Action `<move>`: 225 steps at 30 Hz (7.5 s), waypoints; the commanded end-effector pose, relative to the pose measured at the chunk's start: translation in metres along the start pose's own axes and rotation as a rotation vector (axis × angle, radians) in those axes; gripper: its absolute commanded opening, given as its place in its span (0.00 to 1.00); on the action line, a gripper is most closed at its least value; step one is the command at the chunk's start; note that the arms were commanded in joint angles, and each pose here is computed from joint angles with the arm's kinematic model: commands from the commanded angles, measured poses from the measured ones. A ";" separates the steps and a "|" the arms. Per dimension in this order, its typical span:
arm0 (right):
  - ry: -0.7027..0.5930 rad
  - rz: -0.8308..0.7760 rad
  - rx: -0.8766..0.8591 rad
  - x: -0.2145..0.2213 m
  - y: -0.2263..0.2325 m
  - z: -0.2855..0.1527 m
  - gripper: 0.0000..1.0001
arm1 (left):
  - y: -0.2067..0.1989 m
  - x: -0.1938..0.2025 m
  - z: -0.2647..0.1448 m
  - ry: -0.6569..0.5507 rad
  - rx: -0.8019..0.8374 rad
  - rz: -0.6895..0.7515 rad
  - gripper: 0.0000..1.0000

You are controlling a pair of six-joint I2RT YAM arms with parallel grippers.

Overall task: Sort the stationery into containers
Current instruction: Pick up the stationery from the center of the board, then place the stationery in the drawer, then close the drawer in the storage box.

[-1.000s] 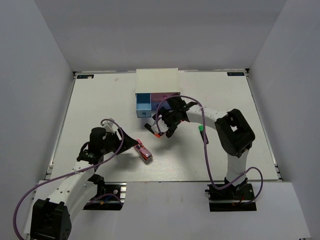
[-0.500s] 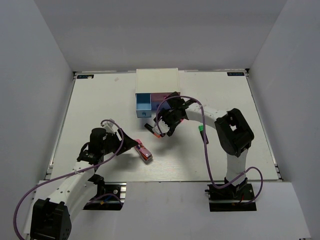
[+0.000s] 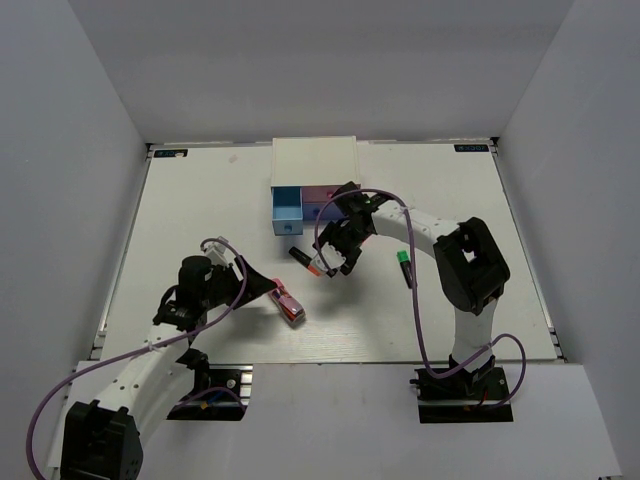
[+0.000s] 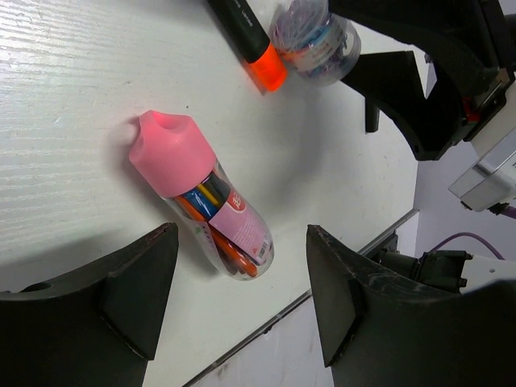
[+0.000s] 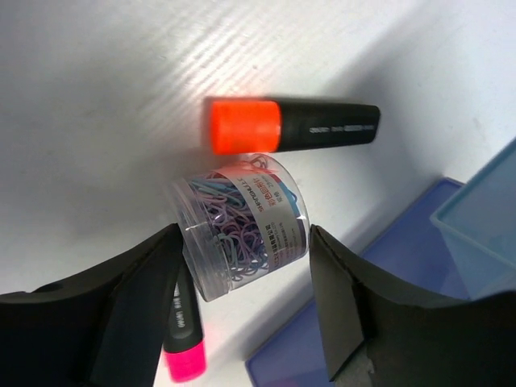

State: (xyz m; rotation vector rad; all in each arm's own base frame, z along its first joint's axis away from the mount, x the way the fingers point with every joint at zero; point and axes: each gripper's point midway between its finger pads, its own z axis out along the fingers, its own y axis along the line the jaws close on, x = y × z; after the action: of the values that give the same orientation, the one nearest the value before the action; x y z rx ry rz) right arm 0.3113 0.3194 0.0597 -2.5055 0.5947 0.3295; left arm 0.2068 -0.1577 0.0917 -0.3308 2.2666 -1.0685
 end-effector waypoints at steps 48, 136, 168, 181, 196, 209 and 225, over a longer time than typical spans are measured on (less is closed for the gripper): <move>-0.041 0.136 -0.001 -0.057 -0.012 -0.066 0.15 | -0.005 0.002 -0.002 0.002 0.033 0.000 0.75; 0.052 -0.753 0.324 -0.052 -0.172 -0.087 0.42 | -0.005 0.002 0.004 -0.013 0.074 0.002 0.75; 0.115 -0.745 0.422 -0.050 -0.190 -0.105 0.90 | -0.008 0.000 0.003 -0.024 0.086 0.011 0.75; 0.134 -0.435 0.588 -0.062 -0.179 -0.155 0.42 | -0.033 -0.041 0.020 -0.085 0.129 0.051 0.53; 0.105 0.707 0.783 -0.034 -0.109 -0.198 0.90 | -0.070 -0.093 0.058 -0.066 0.197 0.110 0.05; -0.010 0.757 0.874 -0.061 -0.046 -0.209 0.00 | -0.068 -0.108 0.094 -0.007 0.181 0.088 0.19; -0.016 0.839 0.909 -0.054 -0.012 -0.208 0.07 | -0.075 -0.146 0.105 -0.128 0.147 0.057 0.19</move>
State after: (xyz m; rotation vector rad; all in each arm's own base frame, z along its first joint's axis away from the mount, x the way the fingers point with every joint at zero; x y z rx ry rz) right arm 0.2942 0.2304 0.2385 -1.3456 1.4463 0.2558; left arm 0.3685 -0.2046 0.1346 -0.2739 2.1457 -1.1666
